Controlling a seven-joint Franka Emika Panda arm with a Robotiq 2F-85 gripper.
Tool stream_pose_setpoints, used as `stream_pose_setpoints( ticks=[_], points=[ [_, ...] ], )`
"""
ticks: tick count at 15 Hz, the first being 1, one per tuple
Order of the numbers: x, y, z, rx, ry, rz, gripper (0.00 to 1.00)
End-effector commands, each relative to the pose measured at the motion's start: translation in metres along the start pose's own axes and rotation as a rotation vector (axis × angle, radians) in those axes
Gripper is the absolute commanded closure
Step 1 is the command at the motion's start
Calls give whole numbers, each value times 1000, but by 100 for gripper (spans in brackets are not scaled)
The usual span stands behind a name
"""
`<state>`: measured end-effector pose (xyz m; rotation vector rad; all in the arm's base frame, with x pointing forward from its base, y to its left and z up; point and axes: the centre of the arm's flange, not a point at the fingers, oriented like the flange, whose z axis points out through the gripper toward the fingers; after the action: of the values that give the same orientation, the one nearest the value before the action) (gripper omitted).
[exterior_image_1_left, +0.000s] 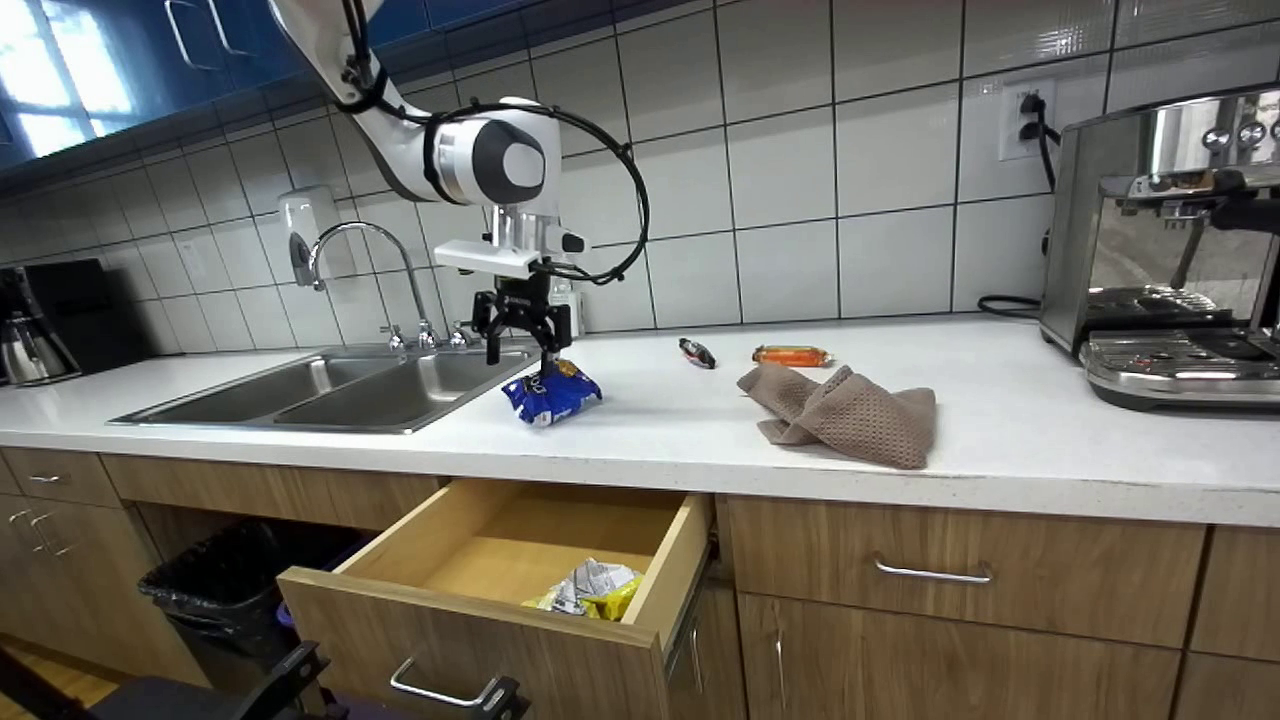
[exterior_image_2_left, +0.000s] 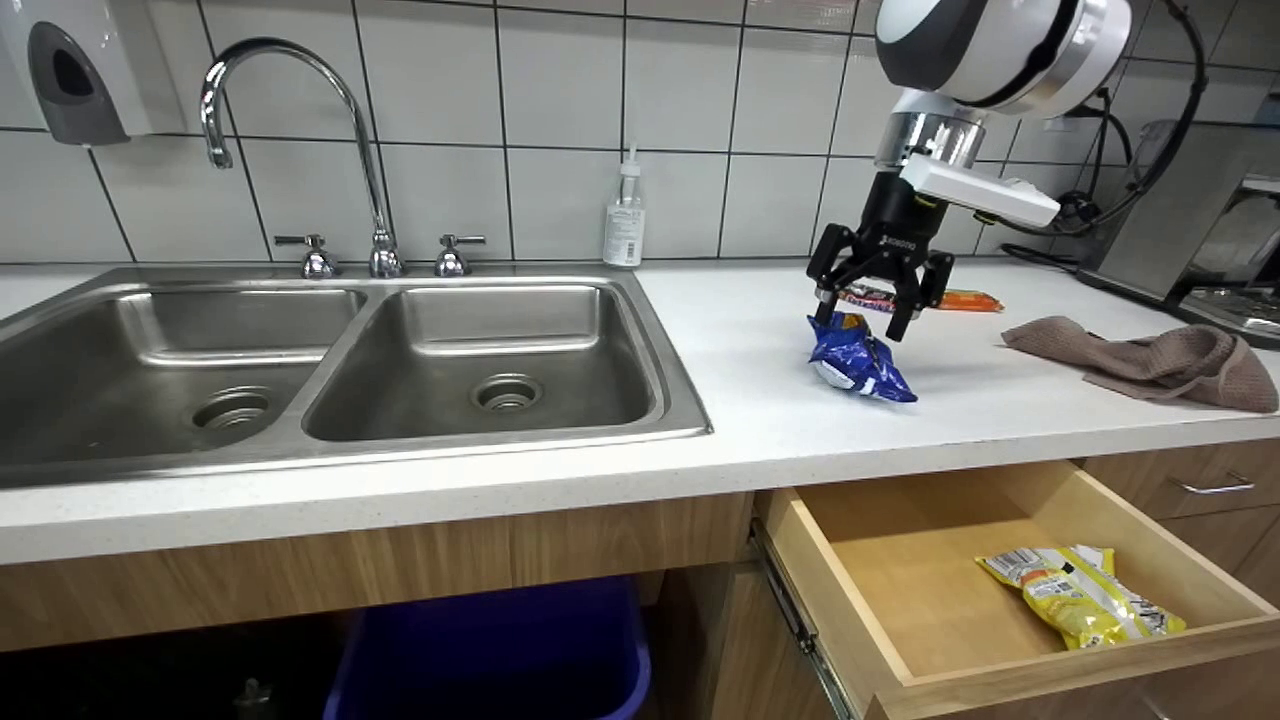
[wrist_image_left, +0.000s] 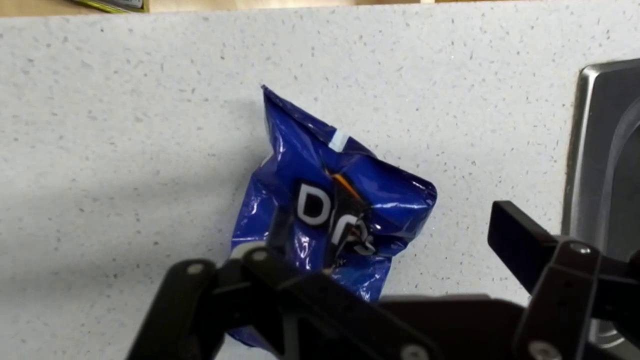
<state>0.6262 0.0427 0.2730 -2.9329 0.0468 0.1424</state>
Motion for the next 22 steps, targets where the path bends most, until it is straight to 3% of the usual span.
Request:
stream_pose_setpoints(
  ticks=[1,6,7,9,10,18,22],
  points=[
    [26,-5,1,26,-23,10,0],
    [35,-8,6,31,-33,-1,1],
    [36,-9,6,35,-31,-2,26],
    [37,-10,5,37,-29,-5,29],
    [38,-10,5,37,-28,-6,35],
    [34,-10,2,33,-22,-16,99],
    [31,-8,-1,33,-19,-18,100]
  ],
)
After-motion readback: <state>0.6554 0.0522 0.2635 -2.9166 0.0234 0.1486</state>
